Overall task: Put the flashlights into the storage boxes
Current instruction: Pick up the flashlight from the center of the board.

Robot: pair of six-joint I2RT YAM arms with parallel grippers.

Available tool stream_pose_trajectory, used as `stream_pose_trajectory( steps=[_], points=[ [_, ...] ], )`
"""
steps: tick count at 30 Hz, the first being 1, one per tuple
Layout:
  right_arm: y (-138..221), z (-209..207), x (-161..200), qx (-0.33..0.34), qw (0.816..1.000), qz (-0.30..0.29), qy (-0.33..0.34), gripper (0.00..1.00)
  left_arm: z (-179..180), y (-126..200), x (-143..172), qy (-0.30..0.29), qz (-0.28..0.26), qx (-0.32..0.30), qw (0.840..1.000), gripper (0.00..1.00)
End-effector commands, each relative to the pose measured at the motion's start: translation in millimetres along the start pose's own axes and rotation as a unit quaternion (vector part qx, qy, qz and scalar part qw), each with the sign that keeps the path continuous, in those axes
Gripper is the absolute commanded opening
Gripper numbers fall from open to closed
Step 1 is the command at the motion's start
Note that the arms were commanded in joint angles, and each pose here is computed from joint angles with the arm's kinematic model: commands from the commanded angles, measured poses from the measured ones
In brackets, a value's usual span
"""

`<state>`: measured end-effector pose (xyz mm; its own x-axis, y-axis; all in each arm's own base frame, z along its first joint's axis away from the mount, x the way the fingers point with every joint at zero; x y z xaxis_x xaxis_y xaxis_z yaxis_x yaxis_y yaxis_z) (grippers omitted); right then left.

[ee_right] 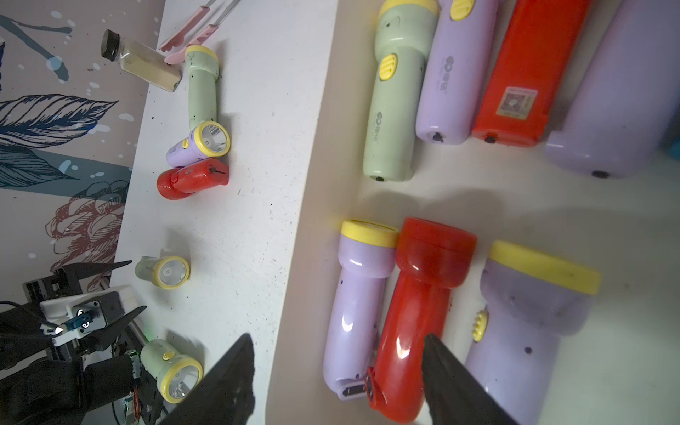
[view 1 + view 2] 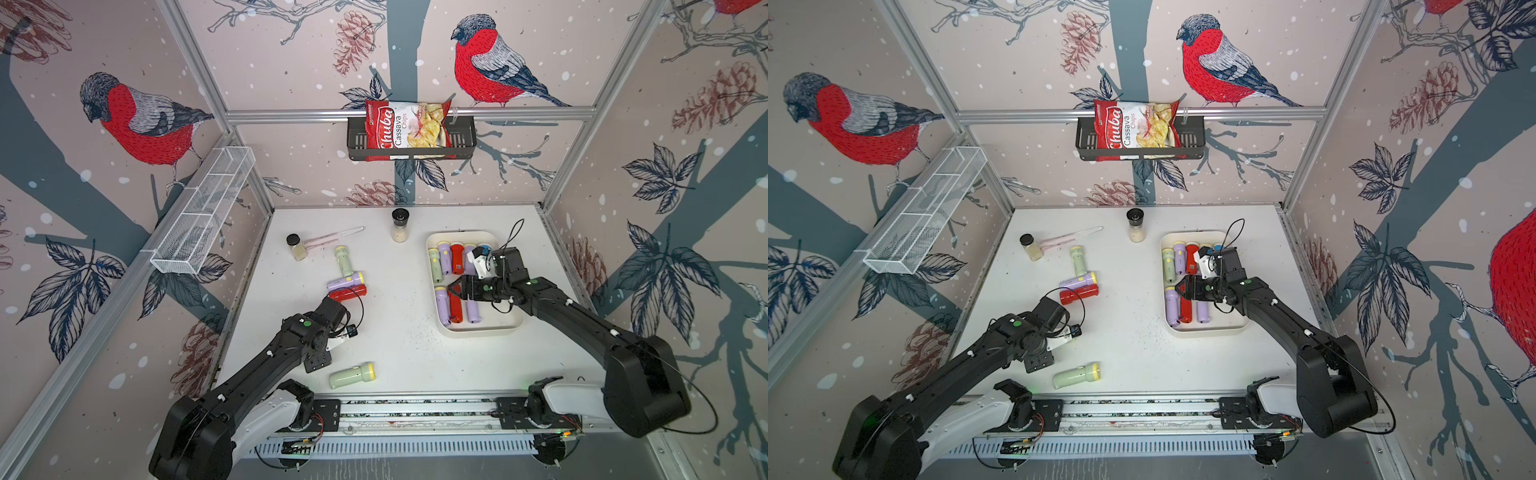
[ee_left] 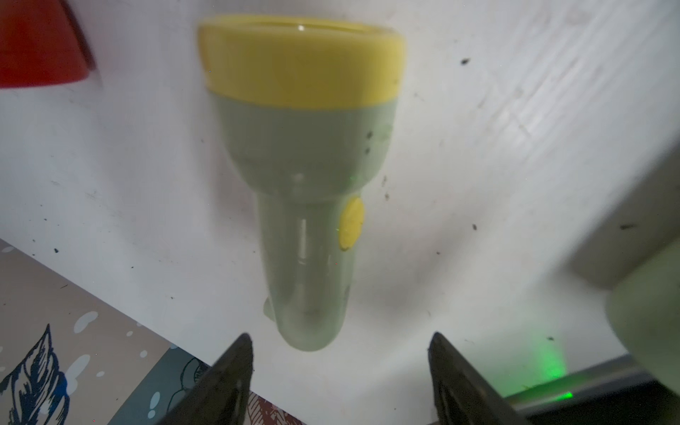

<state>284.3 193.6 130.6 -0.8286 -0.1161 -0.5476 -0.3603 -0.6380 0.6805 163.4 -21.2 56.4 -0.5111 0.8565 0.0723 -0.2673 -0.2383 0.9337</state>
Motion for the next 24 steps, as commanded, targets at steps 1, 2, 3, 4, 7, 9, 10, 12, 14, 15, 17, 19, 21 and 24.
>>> stream_pose_trajectory(
  steps=[1, 2, 3, 4, 7, 9, 10, 12, 14, 15, 17, 19, 21, 24],
  points=[
    [0, 7, -8, -0.015, 1.0, -0.011, 0.025, 0.71, 10, 0, -8, 0.008, -0.013, -0.015, 1.0, 0.75],
    [0, 7, -9, -0.016, 0.999, -0.013, 0.028, 0.71, 10, 0, -8, 0.008, -0.012, -0.012, 1.0, 0.75],
    [0, 7, -8, -0.018, 0.999, -0.013, 0.03, 0.72, 9, 0, -8, 0.009, -0.012, -0.007, 1.0, 0.75],
    [-2, 7, -8, -0.021, 0.999, -0.013, 0.032, 0.72, 8, -1, -8, 0.009, -0.012, -0.001, 1.0, 0.74],
    [-6, 6, -6, -0.027, 0.999, -0.007, 0.032, 0.71, 3, -4, -13, 0.006, -0.026, 0.011, 1.0, 0.71],
    [-8, 6, -6, -0.032, 0.999, -0.004, 0.035, 0.71, 1, -6, -16, 0.006, -0.036, 0.018, 0.999, 0.69],
    [-8, 6, -6, -0.034, 0.999, -0.003, 0.036, 0.71, -1, -8, -16, 0.005, -0.034, 0.024, 0.999, 0.68],
    [-7, 7, -8, -0.039, 0.998, -0.006, 0.039, 0.71, -3, -11, -14, 0.006, -0.025, 0.03, 0.999, 0.67],
    [-7, 7, -10, -0.046, 0.998, -0.009, 0.039, 0.71, -3, -11, -13, 0.011, -0.016, 0.038, 0.999, 0.66],
    [-7, 7, -10, -0.049, 0.998, -0.01, 0.039, 0.71, -2, -11, -13, 0.012, -0.014, 0.041, 0.999, 0.64],
    [-6, 7, -12, -0.053, 0.998, -0.013, 0.038, 0.71, 0, -13, -14, 0.016, -0.016, 0.041, 0.999, 0.62],
    [-7, 6, -13, -0.056, 0.998, -0.015, 0.038, 0.71, -2, -17, -13, 0.014, -0.014, 0.046, 0.999, 0.61],
    [-8, 3, -11, -0.056, 0.998, -0.015, 0.035, 0.71, -4, -21, -11, 0.013, -0.01, 0.047, 0.999, 0.6],
    [-9, -2, -8, -0.057, 0.998, -0.013, 0.03, 0.71, -6, -24, -12, 0.013, -0.015, 0.051, 0.999, 0.54]
  ],
)
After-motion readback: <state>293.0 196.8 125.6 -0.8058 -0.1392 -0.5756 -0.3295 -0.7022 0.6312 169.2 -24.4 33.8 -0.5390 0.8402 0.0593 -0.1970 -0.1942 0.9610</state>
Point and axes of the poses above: each gripper's point midway between its finger pads, its own y axis back along the fingers, its own z axis along the line the jaws close on, x = y × z, the point moved 1 cm from there along y, back along the fingers, and after that the axes turned 6 degrees about y, right-handed, at the moved point
